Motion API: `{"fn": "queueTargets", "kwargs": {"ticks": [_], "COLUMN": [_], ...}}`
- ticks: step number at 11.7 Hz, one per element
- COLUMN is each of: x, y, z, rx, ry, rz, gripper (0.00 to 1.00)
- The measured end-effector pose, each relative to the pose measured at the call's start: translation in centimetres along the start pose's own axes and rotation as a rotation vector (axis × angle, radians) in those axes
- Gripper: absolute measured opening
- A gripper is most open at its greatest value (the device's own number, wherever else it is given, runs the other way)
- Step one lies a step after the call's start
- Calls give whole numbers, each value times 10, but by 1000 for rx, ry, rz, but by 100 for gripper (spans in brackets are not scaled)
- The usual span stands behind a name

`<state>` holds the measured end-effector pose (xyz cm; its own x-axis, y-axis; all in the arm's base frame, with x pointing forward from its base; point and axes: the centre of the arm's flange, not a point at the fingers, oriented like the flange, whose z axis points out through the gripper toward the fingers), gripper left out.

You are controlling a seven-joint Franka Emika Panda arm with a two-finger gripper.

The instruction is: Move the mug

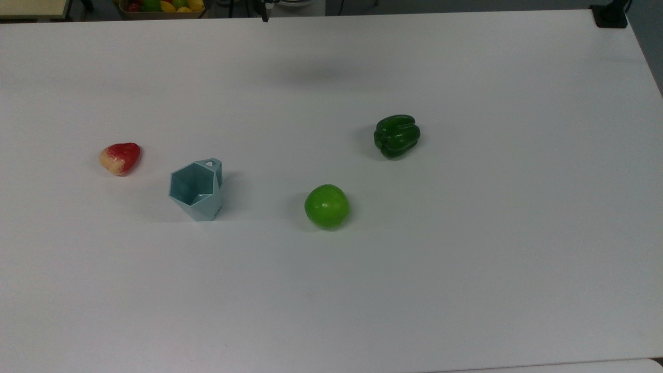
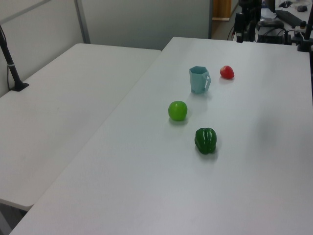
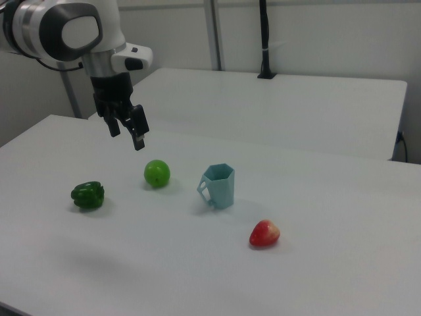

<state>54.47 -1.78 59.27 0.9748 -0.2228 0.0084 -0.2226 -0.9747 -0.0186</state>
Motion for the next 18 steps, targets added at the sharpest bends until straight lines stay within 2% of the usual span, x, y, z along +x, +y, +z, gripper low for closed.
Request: {"fn": "queueTargets", "kwargs": {"ticks": [11,15,18], "x": [2,28,44], "y": [11,47,58], "z": [-2,-5,19], "rx": [-1,18,14], "ry": [5,140,133], "rz": [1,70,106], "gripper": [100,100,100]}}
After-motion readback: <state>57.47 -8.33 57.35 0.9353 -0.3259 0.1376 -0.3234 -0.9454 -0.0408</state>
